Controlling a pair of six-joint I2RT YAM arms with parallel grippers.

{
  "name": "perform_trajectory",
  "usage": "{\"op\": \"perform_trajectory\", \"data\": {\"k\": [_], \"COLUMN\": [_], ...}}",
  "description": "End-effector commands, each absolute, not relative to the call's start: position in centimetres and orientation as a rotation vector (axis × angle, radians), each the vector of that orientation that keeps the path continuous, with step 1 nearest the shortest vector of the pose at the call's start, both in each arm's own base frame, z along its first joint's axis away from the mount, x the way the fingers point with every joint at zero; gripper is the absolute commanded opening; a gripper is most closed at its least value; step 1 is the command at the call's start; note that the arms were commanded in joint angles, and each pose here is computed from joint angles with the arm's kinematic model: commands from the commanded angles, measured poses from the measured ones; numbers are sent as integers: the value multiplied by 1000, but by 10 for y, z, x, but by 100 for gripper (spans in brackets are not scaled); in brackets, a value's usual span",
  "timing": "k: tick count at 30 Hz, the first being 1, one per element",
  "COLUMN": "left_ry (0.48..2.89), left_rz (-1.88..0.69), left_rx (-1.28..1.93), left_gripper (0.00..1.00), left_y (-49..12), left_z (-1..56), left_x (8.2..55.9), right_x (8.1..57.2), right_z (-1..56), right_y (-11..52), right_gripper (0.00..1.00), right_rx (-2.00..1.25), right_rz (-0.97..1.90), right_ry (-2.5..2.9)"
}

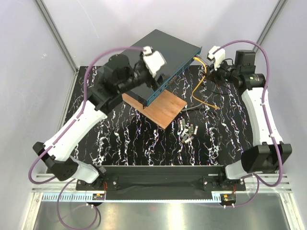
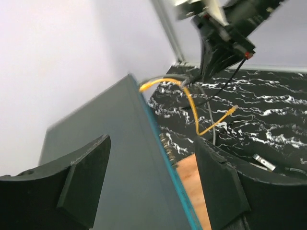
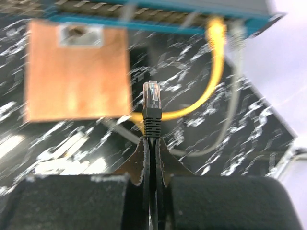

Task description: Insert the plug into the switch port

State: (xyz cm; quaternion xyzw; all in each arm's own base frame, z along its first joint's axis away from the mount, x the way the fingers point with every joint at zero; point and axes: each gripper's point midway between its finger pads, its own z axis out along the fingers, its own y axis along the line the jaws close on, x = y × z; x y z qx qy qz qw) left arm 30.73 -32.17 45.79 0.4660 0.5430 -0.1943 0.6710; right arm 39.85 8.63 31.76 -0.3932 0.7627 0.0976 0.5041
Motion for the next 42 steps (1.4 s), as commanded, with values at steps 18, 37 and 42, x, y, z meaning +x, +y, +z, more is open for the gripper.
{"op": "perform_trajectory", "data": {"k": [18,37,42], "left_ry": [1530,1571,1563], "left_rz": [-546,-516,-513], "left_rx": [805,767,765], "left_gripper": [77,78,78], "left_y": [-308,-308,-307], "left_z": [415,411,414], "left_x": [359,376,377], "right_x": [498,515,516], "right_z": [339,328,321], "right_y": [103,112,112], "right_gripper": [0,0,0], "right_rx": [-877,-849,-869], "right_rz": [148,201,199], "right_ry": [1657,1715,1735]}}
